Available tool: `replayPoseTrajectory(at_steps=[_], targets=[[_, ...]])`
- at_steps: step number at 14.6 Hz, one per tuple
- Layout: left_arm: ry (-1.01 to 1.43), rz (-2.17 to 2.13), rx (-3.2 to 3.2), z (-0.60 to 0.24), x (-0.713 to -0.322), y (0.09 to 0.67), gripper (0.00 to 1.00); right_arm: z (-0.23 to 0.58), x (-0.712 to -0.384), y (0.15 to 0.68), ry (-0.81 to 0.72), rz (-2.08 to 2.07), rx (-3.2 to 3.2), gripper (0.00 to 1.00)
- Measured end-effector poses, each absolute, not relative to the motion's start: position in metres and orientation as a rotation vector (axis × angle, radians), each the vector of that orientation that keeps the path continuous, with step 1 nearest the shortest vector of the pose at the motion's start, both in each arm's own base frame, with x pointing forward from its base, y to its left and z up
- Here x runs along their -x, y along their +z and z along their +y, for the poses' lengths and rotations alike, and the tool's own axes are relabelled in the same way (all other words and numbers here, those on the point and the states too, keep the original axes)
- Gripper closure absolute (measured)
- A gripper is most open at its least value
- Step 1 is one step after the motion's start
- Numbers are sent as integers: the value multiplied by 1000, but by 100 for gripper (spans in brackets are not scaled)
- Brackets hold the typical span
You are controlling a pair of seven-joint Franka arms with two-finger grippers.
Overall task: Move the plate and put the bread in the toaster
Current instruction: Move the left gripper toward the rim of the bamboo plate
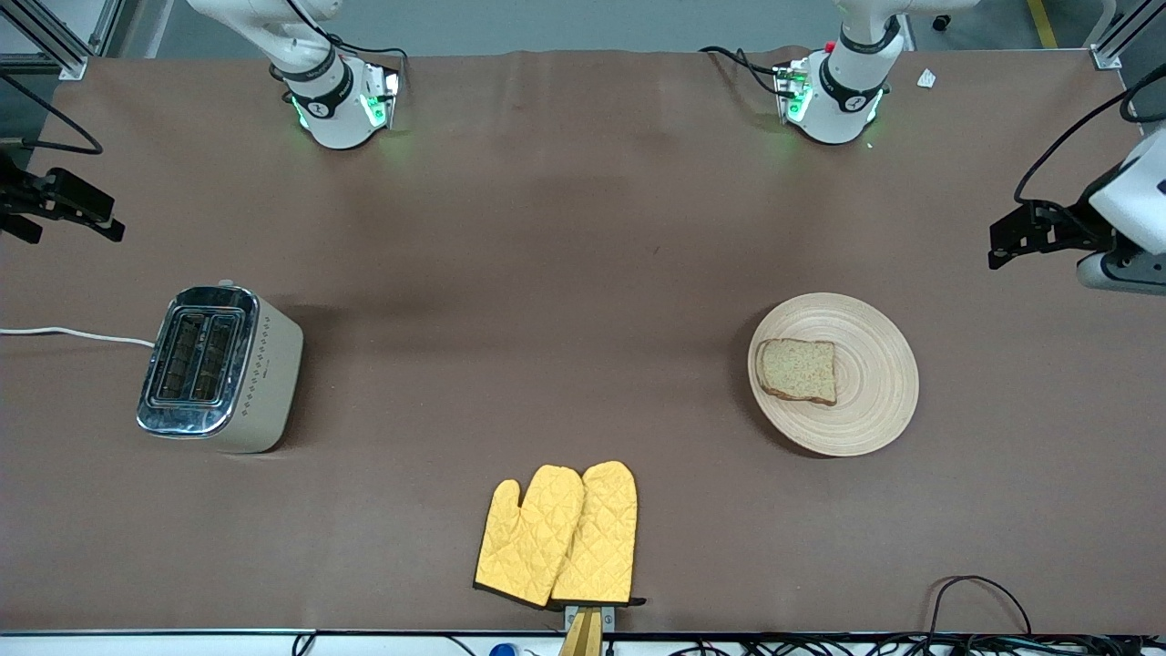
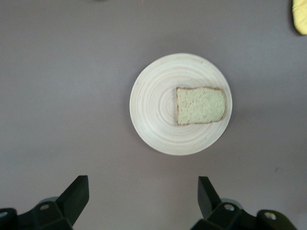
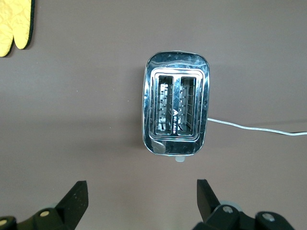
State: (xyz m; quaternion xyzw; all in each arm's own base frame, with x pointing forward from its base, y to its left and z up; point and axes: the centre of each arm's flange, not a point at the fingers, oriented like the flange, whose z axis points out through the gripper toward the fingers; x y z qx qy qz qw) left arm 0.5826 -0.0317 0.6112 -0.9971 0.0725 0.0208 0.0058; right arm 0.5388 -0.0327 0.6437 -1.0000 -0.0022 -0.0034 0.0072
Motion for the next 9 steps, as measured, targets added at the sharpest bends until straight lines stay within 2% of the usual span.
replayPoseTrajectory(at_steps=[5, 9], targets=[[289, 69, 3371, 61, -613, 517, 0, -32, -539, 644, -11, -8, 3127, 0], [431, 61, 3579, 103, -637, 409, 0, -33, -539, 644, -11, -7, 3127, 0]])
